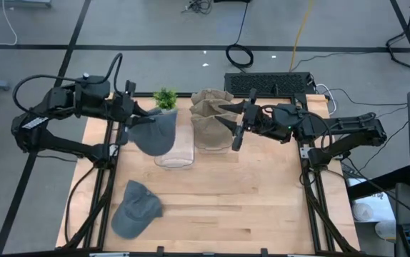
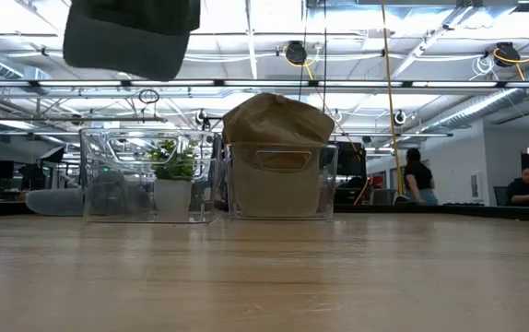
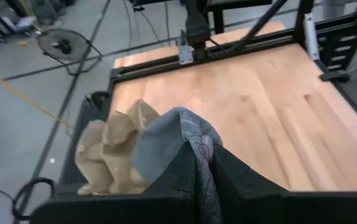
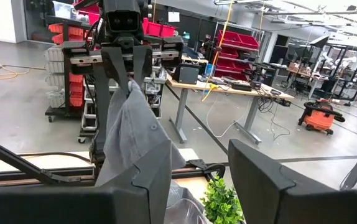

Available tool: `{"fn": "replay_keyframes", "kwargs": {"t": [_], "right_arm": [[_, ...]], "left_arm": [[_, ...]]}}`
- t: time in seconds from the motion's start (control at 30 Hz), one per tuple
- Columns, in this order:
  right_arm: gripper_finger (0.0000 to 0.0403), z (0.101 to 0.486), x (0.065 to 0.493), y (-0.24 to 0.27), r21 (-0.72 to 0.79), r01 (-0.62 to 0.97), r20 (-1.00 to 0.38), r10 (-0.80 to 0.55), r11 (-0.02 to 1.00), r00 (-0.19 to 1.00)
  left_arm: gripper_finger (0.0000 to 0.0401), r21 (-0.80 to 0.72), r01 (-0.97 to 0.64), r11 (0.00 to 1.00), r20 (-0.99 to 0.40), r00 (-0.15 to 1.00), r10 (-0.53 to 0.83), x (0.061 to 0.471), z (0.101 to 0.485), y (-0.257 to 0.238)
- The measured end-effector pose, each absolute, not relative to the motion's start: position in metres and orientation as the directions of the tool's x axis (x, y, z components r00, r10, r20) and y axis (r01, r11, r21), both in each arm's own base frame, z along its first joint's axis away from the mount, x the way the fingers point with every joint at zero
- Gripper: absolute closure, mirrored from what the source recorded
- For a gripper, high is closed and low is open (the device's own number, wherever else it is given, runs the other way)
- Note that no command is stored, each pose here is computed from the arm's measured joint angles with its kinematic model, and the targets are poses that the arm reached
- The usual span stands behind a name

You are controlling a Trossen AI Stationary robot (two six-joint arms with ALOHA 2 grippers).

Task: Pick & Place hat
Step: Put the right blue cap into the left transparent bin

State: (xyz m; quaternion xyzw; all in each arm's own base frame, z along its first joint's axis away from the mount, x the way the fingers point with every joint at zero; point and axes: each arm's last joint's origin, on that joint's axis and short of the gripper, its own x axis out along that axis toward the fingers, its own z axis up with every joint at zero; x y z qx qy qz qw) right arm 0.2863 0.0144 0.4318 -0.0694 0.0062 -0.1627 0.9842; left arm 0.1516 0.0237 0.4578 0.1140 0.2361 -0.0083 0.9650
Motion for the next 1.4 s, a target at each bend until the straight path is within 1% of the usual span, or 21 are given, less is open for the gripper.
{"fn": "replay_keyframes", "kwargs": {"t": [0.27,0.47,0.67,0.9,1.03,1.17,1.4], "right_arm": [[0.0256,0.432,0.286,0.015,-0.138,0.314,0.010,-0.315,0.939,0.949],[0.0255,0.432,0.286,0.015,-0.126,0.314,0.010,-0.315,0.941,0.949],[0.0258,0.432,0.286,0.015,-0.120,0.314,0.010,-0.315,0.942,0.949],[0.0258,0.432,0.286,0.015,-0.119,0.314,0.010,-0.315,0.942,0.949],[0.0260,0.432,0.286,0.015,-0.119,0.314,0.010,-0.315,0.942,0.949],[0.0258,0.432,0.287,0.015,-0.119,0.314,0.009,-0.315,0.942,0.949],[0.0260,0.431,0.287,0.015,-0.119,0.314,0.009,-0.315,0.942,0.949]], "left_arm": [[0.0379,0.303,0.074,0.950,-0.424,0.904,0.064,0.163,0.460,0.026],[0.0379,0.360,0.011,0.933,-0.449,0.879,0.163,0.171,0.456,0.030],[0.0379,0.477,0.019,0.879,-0.478,0.845,0.241,0.182,0.451,0.036],[0.0379,0.566,0.062,0.822,-0.524,0.796,0.301,0.196,0.442,0.046],[0.0379,0.644,0.051,0.764,-0.509,0.773,0.378,0.195,0.443,0.052],[0.0379,0.688,0.080,0.721,-0.497,0.776,0.389,0.192,0.444,0.058],[0.0379,0.648,0.081,0.757,-0.503,0.792,0.346,0.184,0.445,0.080]]}}
